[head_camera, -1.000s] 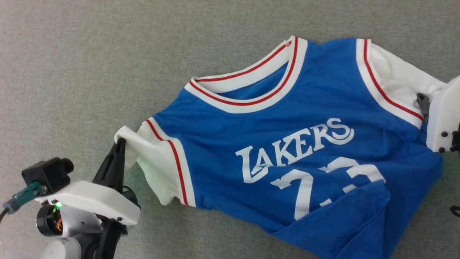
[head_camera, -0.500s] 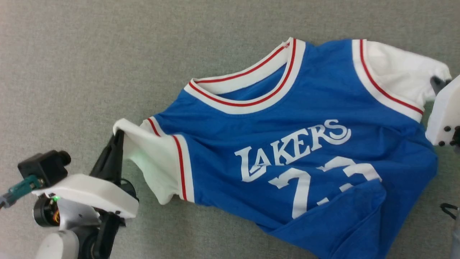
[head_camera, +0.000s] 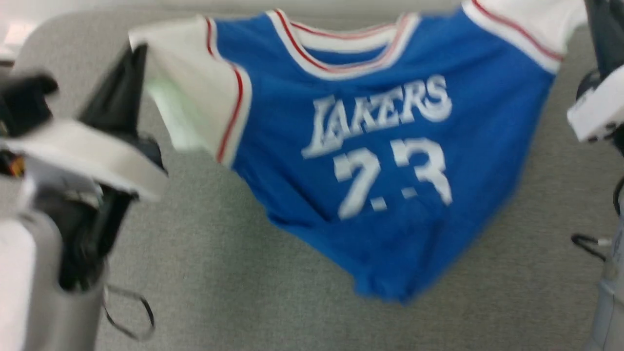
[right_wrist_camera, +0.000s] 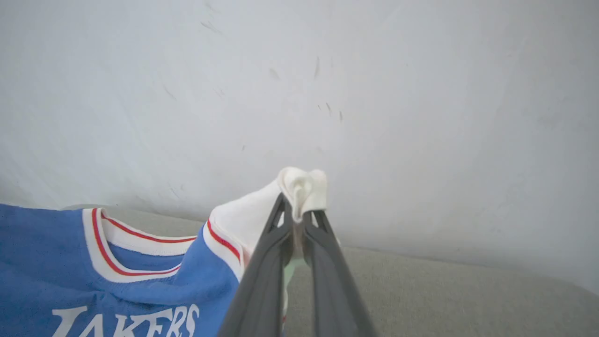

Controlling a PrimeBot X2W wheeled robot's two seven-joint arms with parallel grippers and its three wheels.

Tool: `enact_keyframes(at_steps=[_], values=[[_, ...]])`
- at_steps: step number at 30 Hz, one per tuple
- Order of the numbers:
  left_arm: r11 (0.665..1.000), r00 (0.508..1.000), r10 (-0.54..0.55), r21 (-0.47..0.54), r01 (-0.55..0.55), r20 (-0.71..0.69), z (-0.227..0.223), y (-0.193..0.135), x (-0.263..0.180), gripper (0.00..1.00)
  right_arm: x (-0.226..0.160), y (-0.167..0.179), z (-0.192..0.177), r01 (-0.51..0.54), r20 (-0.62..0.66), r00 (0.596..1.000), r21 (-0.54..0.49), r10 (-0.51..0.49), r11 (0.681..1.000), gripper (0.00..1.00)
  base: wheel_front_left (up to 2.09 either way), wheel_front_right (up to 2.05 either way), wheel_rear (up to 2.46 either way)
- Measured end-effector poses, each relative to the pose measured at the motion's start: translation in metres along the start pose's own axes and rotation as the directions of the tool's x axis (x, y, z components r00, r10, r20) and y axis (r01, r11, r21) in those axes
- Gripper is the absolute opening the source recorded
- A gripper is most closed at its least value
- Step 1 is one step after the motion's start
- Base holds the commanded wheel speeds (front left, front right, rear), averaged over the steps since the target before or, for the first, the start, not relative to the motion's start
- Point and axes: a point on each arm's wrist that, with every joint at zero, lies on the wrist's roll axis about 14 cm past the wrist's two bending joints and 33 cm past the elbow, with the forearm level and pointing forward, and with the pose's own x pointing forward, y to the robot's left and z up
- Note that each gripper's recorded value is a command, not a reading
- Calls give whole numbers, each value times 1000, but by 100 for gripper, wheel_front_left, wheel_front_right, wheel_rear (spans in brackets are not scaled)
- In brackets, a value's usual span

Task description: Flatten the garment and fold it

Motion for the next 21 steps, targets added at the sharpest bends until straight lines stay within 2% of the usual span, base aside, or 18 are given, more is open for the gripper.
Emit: enact_keyframes(at_steps=[3,6,11,16,21], values=[[996,991,-74,49,69,109,54,-19,12,0,-11,11,55,-25,145,989,-28,29,999,0,0,0,0],[990,970,-134,70,122,204,104,-38,21,0,-25,18,109,-27,271,961,-73,46,997,0,0,0,0],[977,939,-205,116,180,275,164,-62,39,0,-48,21,184,12,412,909,-173,62,985,0,0,0,0],[971,939,-221,151,186,262,190,-71,58,0,-57,12,225,72,449,893,-218,35,973,0,0,0,0],[966,948,-231,167,197,218,193,-80,74,0,-54,10,234,97,420,907,-253,18,963,0,0,0,0]])
